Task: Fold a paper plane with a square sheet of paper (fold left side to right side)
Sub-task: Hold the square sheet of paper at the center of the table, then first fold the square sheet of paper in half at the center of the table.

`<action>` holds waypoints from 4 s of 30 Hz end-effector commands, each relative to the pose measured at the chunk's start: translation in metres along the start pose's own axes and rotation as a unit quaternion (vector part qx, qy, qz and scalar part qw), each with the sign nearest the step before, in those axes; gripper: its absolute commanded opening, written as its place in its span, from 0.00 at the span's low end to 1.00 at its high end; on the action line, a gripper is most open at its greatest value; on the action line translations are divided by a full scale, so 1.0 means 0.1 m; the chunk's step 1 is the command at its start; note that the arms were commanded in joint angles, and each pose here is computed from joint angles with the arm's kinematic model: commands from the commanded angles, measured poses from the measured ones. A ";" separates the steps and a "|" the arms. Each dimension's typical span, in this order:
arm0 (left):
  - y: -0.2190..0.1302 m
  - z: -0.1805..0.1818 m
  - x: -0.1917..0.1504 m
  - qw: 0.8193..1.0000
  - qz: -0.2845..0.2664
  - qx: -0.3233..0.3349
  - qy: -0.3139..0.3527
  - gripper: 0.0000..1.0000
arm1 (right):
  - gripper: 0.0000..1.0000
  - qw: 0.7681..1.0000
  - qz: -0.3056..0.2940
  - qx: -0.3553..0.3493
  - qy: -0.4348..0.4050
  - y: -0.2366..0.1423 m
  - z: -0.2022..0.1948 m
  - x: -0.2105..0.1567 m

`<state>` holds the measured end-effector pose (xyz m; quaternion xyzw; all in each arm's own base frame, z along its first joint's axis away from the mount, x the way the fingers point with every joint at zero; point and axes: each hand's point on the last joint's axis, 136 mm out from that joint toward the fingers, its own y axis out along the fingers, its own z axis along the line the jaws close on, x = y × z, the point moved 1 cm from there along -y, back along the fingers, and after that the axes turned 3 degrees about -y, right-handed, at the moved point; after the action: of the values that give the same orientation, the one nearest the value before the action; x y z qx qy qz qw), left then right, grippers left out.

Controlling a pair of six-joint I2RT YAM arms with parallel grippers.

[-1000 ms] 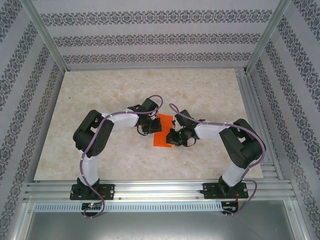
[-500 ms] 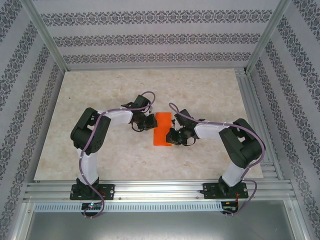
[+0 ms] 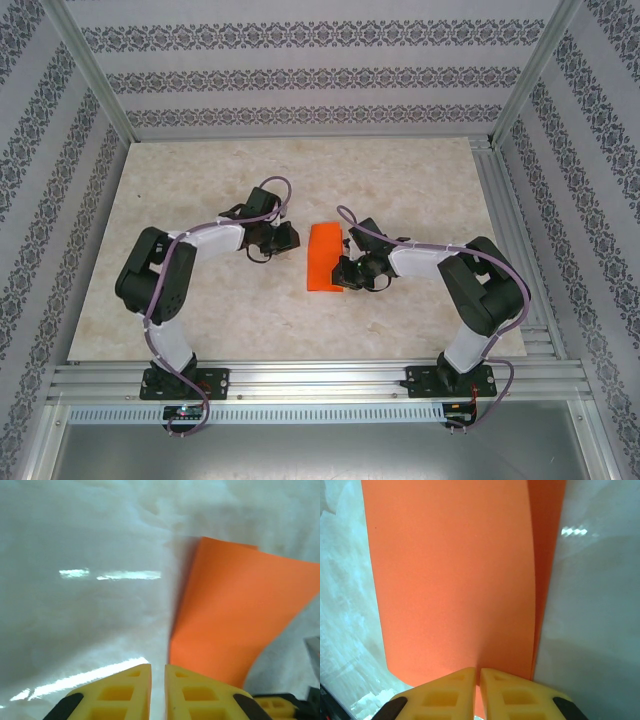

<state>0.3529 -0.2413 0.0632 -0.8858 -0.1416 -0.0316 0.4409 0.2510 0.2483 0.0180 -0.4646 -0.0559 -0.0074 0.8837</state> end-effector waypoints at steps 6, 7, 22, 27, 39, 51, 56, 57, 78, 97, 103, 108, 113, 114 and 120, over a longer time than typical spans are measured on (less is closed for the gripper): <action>0.23 -0.40 0.02 0.997 0.007 -0.057 0.049 0.16 | 0.14 0.995 0.050 -0.088 0.024 0.09 -0.43 -0.30; 0.28 -0.39 0.04 0.997 0.009 -0.053 0.049 0.16 | 0.14 0.994 0.052 -0.089 0.024 0.09 -0.43 -0.31; 0.76 -0.27 0.34 0.997 0.022 0.000 0.072 0.14 | 0.14 0.994 0.060 -0.091 0.019 0.09 -0.42 -0.32; 0.81 -0.20 0.33 0.997 0.020 0.005 0.075 0.14 | 0.14 0.994 0.062 -0.092 0.019 0.09 -0.43 -0.33; 0.88 -0.05 0.33 0.997 0.021 -0.004 0.070 0.14 | 0.17 1.000 0.018 -0.018 0.001 -0.06 -0.10 -0.07; 0.86 0.00 0.25 0.997 0.022 0.001 0.069 0.14 | 0.22 0.993 -0.095 0.064 -0.009 -0.70 0.27 0.94; 0.85 -0.01 0.24 0.997 0.021 0.002 0.071 0.14 | 0.17 0.993 -0.102 0.063 0.002 -0.52 0.26 1.31; 0.85 -0.02 0.24 0.997 0.021 0.002 0.072 0.14 | 0.16 0.993 -0.098 0.060 0.008 -0.45 0.24 1.36; 0.33 -0.44 0.38 0.995 -0.013 -0.035 0.094 0.20 | 0.15 0.997 -0.022 -0.057 0.044 0.21 -0.47 1.15; 0.60 -0.34 -0.09 0.995 0.042 -0.071 0.057 0.16 | 0.14 0.997 -0.016 -0.070 0.034 0.20 -0.46 1.17; 0.67 -0.05 -0.21 0.997 0.053 -0.022 0.059 0.16 | 0.14 0.996 -0.016 -0.078 0.030 0.18 -0.48 1.19; 0.59 0.09 -0.23 0.997 0.048 0.010 0.059 0.16 | 0.14 0.996 -0.012 -0.087 0.030 0.19 -0.52 1.18; 0.46 0.19 -0.26 0.997 0.047 0.034 0.059 0.17 | 0.14 0.995 -0.010 -0.090 0.030 0.19 -0.54 1.18; 0.43 0.20 -0.27 0.997 0.047 0.035 0.059 0.17 | 0.14 0.995 -0.010 -0.090 0.030 0.19 -0.54 1.18; 0.19 0.04 -0.19 0.997 0.028 0.016 0.067 0.17 | 0.14 0.996 -0.012 -0.083 0.025 0.18 -0.50 1.19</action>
<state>0.3423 -0.2662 0.0321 -0.8866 -0.0861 -0.0708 0.4489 0.3888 0.2425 0.0208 -0.4799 -0.0699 -0.0519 0.8730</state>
